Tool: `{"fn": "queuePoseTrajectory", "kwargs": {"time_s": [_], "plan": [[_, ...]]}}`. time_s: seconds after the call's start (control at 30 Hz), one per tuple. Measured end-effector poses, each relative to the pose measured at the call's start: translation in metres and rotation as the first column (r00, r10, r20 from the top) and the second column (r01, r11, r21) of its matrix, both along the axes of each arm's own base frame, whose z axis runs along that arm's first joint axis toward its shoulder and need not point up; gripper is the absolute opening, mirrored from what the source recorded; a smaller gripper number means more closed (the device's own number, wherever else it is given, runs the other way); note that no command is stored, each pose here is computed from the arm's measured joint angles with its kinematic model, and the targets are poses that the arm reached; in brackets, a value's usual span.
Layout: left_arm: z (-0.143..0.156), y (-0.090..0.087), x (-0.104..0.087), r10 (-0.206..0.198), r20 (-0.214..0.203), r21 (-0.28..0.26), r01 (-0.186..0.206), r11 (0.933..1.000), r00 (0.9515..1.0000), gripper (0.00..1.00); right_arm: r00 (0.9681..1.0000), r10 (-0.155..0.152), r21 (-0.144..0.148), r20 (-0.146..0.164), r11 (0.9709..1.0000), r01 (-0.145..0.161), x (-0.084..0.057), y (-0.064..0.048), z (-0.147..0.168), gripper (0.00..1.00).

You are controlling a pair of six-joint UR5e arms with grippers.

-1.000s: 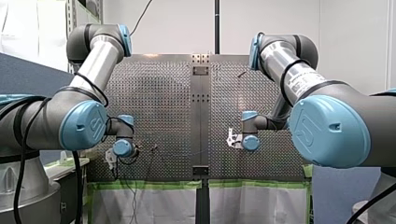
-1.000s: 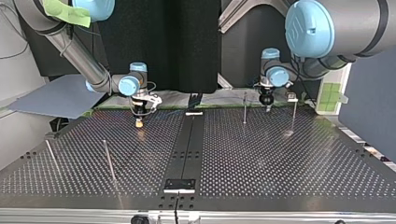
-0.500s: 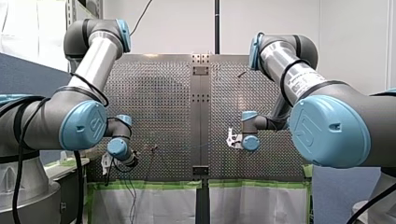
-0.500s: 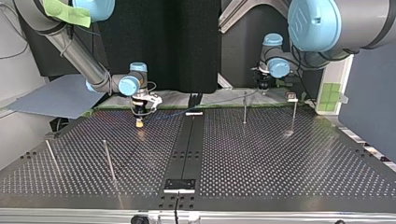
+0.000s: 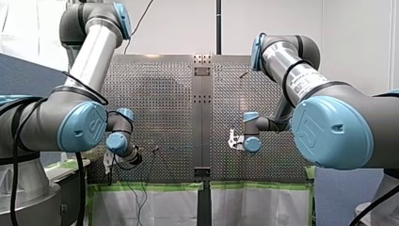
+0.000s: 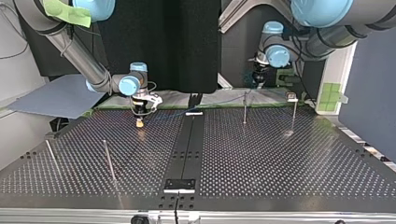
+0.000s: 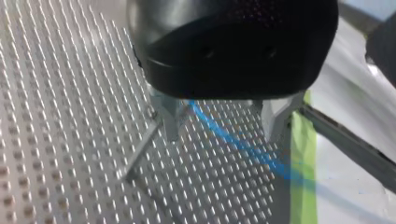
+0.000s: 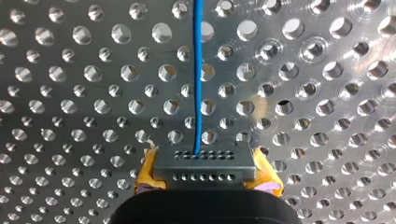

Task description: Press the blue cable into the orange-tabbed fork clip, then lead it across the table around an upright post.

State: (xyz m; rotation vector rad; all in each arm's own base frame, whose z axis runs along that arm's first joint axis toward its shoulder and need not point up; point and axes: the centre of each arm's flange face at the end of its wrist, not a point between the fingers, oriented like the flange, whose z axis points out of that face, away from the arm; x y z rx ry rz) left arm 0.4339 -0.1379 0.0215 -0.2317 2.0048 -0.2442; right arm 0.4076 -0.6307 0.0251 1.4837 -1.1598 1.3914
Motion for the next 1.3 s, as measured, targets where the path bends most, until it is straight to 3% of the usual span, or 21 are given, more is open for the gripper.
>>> {"fn": "queuePoseTrajectory", "kwargs": {"time_s": [0.2, 0.37, 0.47, 0.83, 1.0, 1.13, 1.3], "plan": [[0.022, -0.009, 0.003, -0.036, 0.079, -0.036, 0.039, 0.9986, 0.9962, 0.87, 1.0, 0.001, 0.002, -0.001, 1.0, -0.001, 0.0, 0.0, -0.001, 0.0], [0.044, -0.015, 0.009, -0.046, 0.15, -0.047, 0.054, 0.9974, 0.9877, 0.87, 1.0, 0.002, 0.002, -0.001, 1.0, -0.002, 0.0, 0.0, -0.001, 0.0], [0.051, -0.018, 0.01, -0.04, 0.17, -0.044, 0.048, 0.9979, 0.9847, 0.87, 1.0, 0.005, 0.002, 0.0, 1.0, -0.005, 0.001, 0.001, -0.001, 0.0], [0.048, -0.027, 0.003, -0.023, 0.162, 0.002, 0.023, 0.9997, 0.9866, 0.87, 1.0, 0.009, 0.005, -0.001, 0.9999, -0.009, 0.001, 0.001, -0.003, 0.0], [0.033, -0.036, -0.003, -0.04, 0.143, 0.032, 0.035, 0.9989, 0.989, 0.87, 1.0, 0.009, 0.007, -0.002, 0.9999, -0.009, 0.001, 0.001, -0.005, 0.0], [0.021, -0.042, -0.006, -0.053, 0.139, 0.043, 0.048, 0.9979, 0.9888, 0.93, 1.0, 0.009, 0.008, -0.002, 0.9999, -0.009, 0.001, 0.001, -0.006, 0.0], [0.005, -0.045, -0.008, -0.04, 0.138, 0.03, 0.036, 0.9989, 0.9897, 0.96, 1.0, 0.009, 0.009, -0.003, 0.9999, -0.009, 0.0, 0.002, -0.007, 0.0]]}}
